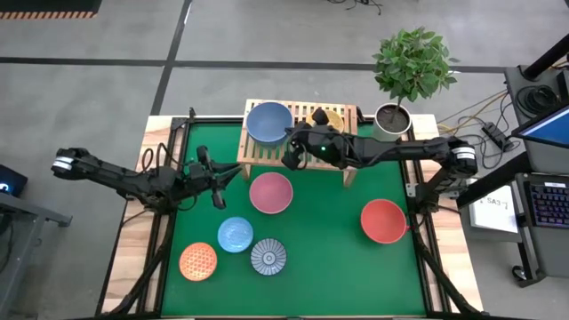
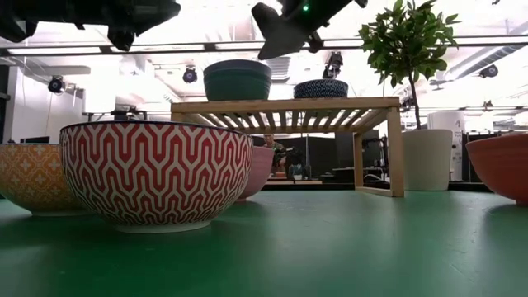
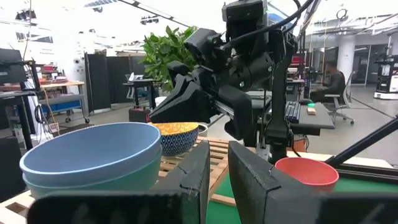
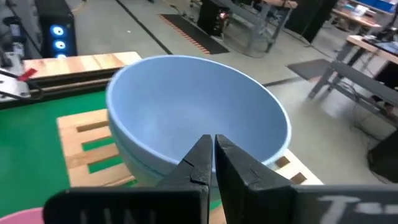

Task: Place and stack bowls onto a shelf
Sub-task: Stack the light blue bowl on top of the green bowl on the shelf

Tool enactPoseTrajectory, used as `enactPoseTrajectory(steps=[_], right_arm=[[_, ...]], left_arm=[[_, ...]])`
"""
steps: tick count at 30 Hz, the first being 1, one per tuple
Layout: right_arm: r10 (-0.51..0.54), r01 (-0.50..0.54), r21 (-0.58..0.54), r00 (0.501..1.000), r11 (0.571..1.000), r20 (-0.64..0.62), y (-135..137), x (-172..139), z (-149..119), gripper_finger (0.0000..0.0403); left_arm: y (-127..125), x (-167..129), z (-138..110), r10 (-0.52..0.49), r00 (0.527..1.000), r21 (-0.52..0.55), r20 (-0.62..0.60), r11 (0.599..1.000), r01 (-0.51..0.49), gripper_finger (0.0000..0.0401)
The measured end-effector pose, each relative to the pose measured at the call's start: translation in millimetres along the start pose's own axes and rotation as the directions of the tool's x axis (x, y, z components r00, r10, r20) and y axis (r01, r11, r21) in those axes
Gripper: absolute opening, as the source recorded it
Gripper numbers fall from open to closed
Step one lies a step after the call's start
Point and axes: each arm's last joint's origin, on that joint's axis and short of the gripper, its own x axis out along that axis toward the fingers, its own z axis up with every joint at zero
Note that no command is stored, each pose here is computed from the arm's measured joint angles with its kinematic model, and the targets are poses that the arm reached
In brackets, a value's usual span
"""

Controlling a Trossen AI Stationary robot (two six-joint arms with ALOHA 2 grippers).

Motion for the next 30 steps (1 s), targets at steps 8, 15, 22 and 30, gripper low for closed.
enactPoseTrajectory(steps=[8, 15, 22, 30], right_arm=[[-0.015, 0.015, 0.012, 1.0, 1.0, -0.021, 1, 2, -9, 0.0009], [-0.016, 0.016, 0.022, 1.0, 1.0, -0.006, -1, -1, -5, 0.0009], [-0.024, 0.024, 0.03, 1.0, 0.999, 0.005, -2, 2, -5, 0.0009], [-0.013, 0.013, 0.003, 1.0, 1.0, 0.016, 1, -3, -2, 0.0009]], left_arm=[[1, -1, 1, 0.0, 1.0, -0.003, 0.005, 1.0, 0.0, 0.004], [1, -1, 1, 0.0, 1.0, -0.009, 0.007, 1.0, 0.0, 0.004], [1, -1, 1, -0.001, 1.0, -0.009, 0.008, 1.0, 0.001, 0.004], [1, -1, 1, -0.003, 1.0, -0.006, 0.004, 1.0, 0.003, 0.004]])
